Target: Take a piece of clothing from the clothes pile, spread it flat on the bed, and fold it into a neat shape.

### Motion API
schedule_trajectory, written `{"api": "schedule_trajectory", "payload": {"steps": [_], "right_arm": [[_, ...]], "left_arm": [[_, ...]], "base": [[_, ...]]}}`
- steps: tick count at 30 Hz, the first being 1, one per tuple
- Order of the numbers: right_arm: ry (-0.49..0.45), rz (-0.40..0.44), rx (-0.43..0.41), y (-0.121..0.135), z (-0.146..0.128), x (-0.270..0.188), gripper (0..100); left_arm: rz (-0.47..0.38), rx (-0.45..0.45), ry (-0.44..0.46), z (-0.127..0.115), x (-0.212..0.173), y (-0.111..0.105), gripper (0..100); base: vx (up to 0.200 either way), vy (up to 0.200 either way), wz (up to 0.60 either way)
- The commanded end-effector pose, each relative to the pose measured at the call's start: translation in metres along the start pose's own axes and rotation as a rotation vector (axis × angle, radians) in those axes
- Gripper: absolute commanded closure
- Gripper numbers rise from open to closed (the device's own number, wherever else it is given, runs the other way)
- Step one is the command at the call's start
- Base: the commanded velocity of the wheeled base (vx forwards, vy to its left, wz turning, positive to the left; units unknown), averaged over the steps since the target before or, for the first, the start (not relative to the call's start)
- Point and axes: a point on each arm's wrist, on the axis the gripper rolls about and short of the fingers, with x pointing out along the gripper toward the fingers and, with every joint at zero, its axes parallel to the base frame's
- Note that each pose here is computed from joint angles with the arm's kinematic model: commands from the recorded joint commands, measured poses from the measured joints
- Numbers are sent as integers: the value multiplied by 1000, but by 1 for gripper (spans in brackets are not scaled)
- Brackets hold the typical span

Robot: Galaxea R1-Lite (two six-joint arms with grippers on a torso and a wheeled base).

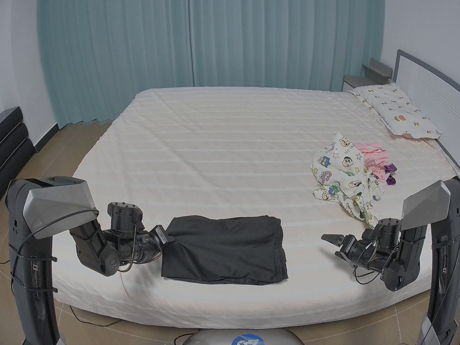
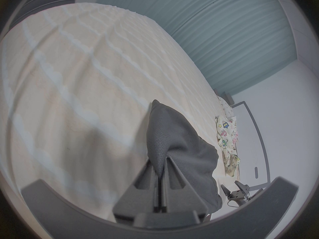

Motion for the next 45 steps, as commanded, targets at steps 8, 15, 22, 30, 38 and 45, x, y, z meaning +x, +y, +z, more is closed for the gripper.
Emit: {"api": "schedule_trajectory", "payload": {"steps": [8, 15, 22, 30, 38, 45], "right_arm": [[-6, 4, -4, -1, 0, 1, 0], [-7, 3, -4, -1, 0, 1, 0], [-7, 3, -5, -1, -1, 1, 0], [-8, 13, -35, 4, -1, 1, 0], [69, 66, -142, 54, -43, 14, 0], [188, 81, -224, 71, -78, 35, 0]], "left_arm": [[24, 0, -16, -1, -3, 1, 100], [32, -1, -7, -4, -5, 2, 100], [36, 3, 3, -7, -7, 3, 100], [33, 10, 12, -11, -14, 0, 0], [28, -10, -34, 4, -21, 2, 0], [31, -48, -91, 26, -26, 14, 0]], "base": [[0, 200, 0], [0, 200, 0], [0, 0, 0], [0, 0, 0], [0, 0, 0], [0, 0, 0]]}}
